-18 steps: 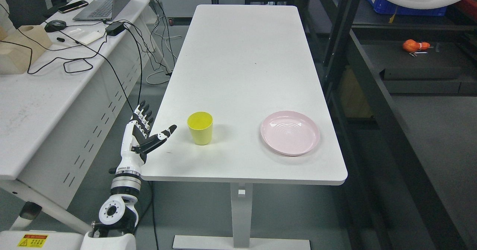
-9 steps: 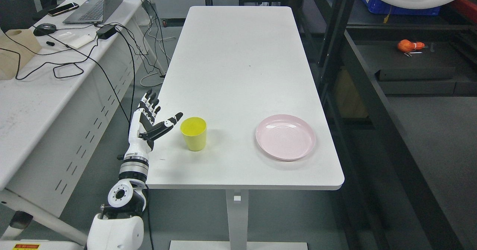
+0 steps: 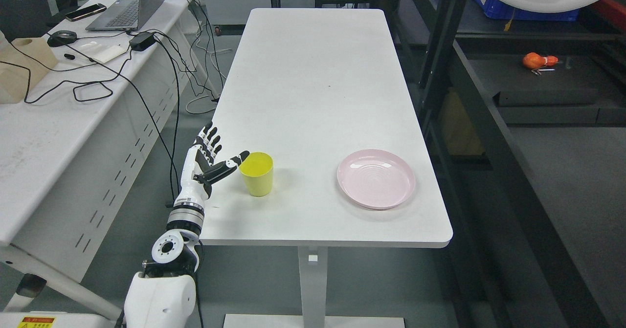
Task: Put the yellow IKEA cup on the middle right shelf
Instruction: 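Raise the left hand and move it toward the yellow cup, then close the left hand around the yellow cup and lift it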
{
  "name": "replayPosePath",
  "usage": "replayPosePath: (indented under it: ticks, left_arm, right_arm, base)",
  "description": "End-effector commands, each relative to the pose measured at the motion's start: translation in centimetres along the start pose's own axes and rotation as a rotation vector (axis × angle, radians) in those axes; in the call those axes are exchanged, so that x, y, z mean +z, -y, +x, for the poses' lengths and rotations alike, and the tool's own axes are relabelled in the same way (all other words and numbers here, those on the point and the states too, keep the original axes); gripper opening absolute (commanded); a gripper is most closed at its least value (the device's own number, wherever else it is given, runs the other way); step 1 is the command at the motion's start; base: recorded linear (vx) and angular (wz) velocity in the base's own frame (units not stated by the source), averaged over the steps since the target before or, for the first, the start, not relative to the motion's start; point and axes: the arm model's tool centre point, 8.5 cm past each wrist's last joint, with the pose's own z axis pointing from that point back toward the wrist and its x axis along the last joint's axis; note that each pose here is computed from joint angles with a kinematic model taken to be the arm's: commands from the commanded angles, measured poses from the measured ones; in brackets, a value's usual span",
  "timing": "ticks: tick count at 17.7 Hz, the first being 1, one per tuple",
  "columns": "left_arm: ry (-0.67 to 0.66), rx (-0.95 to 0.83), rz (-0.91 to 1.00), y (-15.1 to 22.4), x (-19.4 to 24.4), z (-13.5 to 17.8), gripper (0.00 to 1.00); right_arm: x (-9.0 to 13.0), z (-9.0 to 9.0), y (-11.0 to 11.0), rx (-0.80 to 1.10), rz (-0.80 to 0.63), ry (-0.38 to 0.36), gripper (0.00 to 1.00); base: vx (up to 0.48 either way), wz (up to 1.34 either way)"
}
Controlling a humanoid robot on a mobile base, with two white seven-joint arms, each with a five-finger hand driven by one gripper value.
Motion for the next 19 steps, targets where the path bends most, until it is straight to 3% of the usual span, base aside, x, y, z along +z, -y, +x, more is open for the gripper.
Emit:
replayPosePath:
  ticks: [1, 8, 19]
  left_arm:
    - [-0.070, -0.041, -0.070, 0.4, -0.2, -2.3, 1.00]
    - [-0.059, -0.074, -0.171, 4.1, 0.5, -3.2, 1.00]
    - [-0.105, -0.084, -0.176, 4.2, 1.2, -5.0, 1.00]
  right_arm:
    - [0.1, -0.6, 1.0, 0.001, -0.016, -0.010, 0.99]
    - [0.1, -0.6, 1.0, 0.001, -0.016, -0.010, 0.99]
    - [0.1, -0.6, 1.0, 0.001, -0.016, -0.010, 0.99]
  base:
    - [-0.013, 0.02]
    - [0.001, 0.00]
    - [0.000, 0.00]
